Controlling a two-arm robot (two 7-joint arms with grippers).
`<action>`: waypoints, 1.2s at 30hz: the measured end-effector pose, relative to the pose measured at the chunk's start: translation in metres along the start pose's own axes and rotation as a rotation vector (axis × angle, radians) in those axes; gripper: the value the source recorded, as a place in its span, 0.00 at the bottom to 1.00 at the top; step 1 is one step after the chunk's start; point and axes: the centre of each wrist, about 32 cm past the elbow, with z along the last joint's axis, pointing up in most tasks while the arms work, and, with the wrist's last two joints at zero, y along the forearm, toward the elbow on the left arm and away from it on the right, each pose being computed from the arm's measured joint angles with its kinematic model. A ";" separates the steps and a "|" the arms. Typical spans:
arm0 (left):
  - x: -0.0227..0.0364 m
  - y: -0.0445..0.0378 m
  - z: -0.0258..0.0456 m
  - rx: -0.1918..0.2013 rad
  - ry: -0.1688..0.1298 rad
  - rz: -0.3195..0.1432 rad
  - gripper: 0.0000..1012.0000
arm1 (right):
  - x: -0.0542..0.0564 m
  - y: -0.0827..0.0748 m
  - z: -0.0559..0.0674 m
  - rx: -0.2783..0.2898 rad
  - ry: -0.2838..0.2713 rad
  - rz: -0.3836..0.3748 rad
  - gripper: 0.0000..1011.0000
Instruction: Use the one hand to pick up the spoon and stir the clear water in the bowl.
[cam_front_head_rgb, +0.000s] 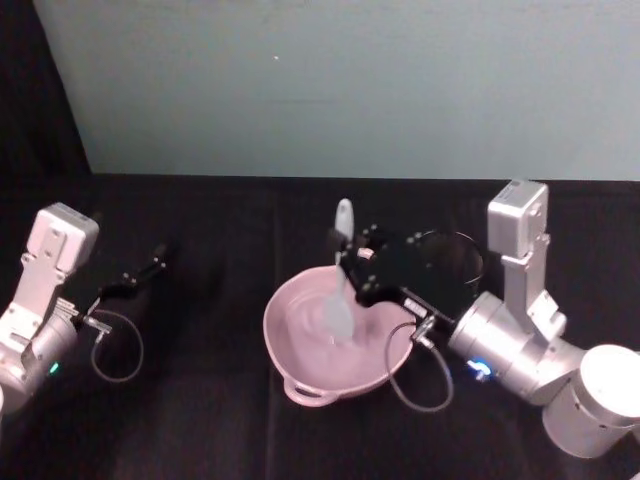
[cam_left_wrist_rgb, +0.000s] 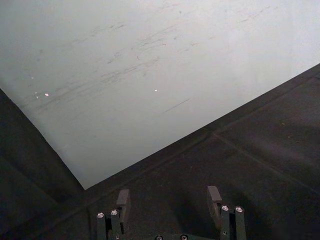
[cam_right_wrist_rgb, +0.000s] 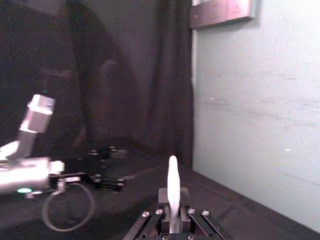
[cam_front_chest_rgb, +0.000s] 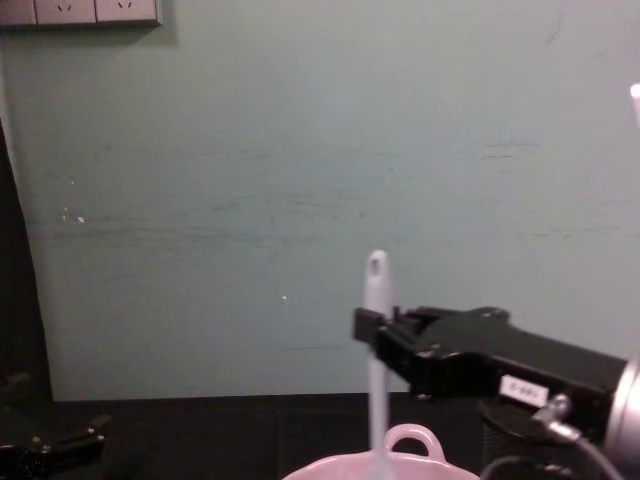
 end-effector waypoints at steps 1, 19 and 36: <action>0.0000 0.0000 0.0000 0.000 0.000 0.000 0.99 | -0.002 0.001 0.000 0.002 0.006 0.011 0.12; 0.0000 0.0000 0.0000 0.000 0.000 0.000 0.99 | 0.006 0.042 -0.019 0.014 0.021 -0.005 0.12; 0.0000 0.0000 0.0000 0.000 0.000 0.000 0.99 | 0.015 0.004 -0.016 -0.019 -0.033 -0.105 0.12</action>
